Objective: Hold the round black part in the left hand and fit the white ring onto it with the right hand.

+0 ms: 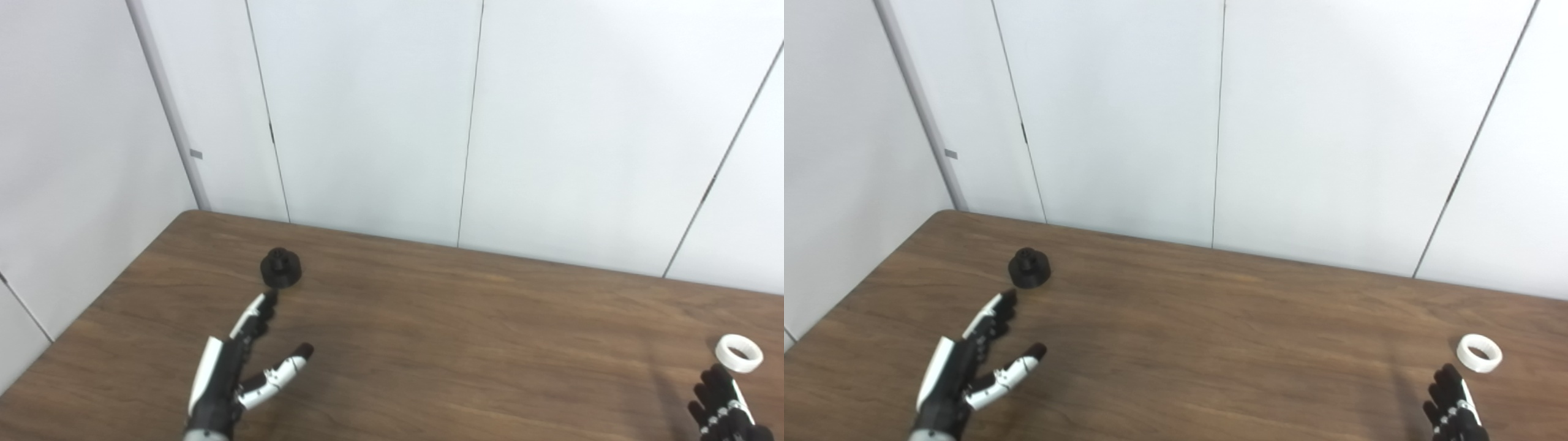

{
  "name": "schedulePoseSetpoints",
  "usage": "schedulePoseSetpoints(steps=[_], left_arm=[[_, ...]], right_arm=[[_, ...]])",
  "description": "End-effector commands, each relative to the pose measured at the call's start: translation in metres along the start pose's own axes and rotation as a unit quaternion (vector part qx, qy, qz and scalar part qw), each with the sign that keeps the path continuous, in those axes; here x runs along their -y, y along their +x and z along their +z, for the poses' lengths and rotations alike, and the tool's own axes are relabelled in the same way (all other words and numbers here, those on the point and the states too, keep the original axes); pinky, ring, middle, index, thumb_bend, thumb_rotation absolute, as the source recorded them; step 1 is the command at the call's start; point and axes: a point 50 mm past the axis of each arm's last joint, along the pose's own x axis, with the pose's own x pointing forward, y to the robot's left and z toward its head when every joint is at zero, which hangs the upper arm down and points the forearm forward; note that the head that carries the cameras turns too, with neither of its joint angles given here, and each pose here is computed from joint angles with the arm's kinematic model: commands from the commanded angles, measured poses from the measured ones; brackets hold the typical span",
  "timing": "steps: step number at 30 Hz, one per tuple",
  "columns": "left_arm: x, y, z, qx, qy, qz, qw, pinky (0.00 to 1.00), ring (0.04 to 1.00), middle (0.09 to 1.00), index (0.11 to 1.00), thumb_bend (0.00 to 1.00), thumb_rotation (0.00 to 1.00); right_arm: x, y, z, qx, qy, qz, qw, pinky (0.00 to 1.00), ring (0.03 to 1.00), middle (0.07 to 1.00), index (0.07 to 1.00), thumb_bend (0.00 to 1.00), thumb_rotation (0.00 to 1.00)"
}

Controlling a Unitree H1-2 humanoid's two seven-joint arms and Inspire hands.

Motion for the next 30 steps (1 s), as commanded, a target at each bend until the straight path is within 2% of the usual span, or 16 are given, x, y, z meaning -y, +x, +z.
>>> schedulePoseSetpoints(steps=[1,3,6,8,16,21,30], left_arm=[[-0.014,0.017,0.021,0.037,0.043,0.026,0.998,0.96,0.943,0.907,0.918,0.77,0.27],[-0.020,0.025,0.023,0.030,0.077,0.033,0.996,0.98,0.957,0.910,0.913,0.82,0.33],[-0.027,0.036,0.024,0.024,0.134,0.041,0.990,0.94,0.954,0.928,0.900,0.88,0.42],[-0.030,0.044,0.025,0.021,0.155,0.044,0.987,0.94,0.959,0.938,0.896,0.90,0.43],[-0.037,0.072,0.021,0.025,0.199,0.048,0.979,0.97,0.987,0.941,0.875,0.88,0.39],[-0.039,0.094,0.016,0.020,0.224,0.058,0.973,1.00,0.997,0.955,0.869,0.90,0.40],[-0.040,0.130,0.007,-0.005,0.253,0.060,0.966,1.00,0.995,0.955,0.864,0.89,0.40]], right_arm=[[-0.005,-0.019,-0.020,-0.035,0.018,-0.013,0.999,1.00,1.000,1.000,0.983,0.58,1.00],[-0.005,-0.019,-0.020,-0.036,0.015,-0.013,0.999,1.00,1.000,0.999,0.978,0.58,1.00],[-0.005,-0.019,-0.020,-0.037,0.017,-0.012,0.999,1.00,1.000,1.000,0.980,0.58,1.00],[-0.005,-0.020,-0.020,-0.037,0.019,-0.010,0.999,1.00,1.000,1.000,0.983,0.58,1.00],[-0.004,-0.020,-0.020,-0.035,0.019,-0.007,0.999,1.00,1.000,1.000,0.985,0.57,1.00],[-0.004,-0.020,-0.020,-0.032,0.016,-0.005,0.999,1.00,1.000,1.000,0.988,0.57,1.00],[-0.005,-0.020,-0.019,-0.036,0.015,-0.005,0.999,1.00,1.000,1.000,0.989,0.58,1.00]])
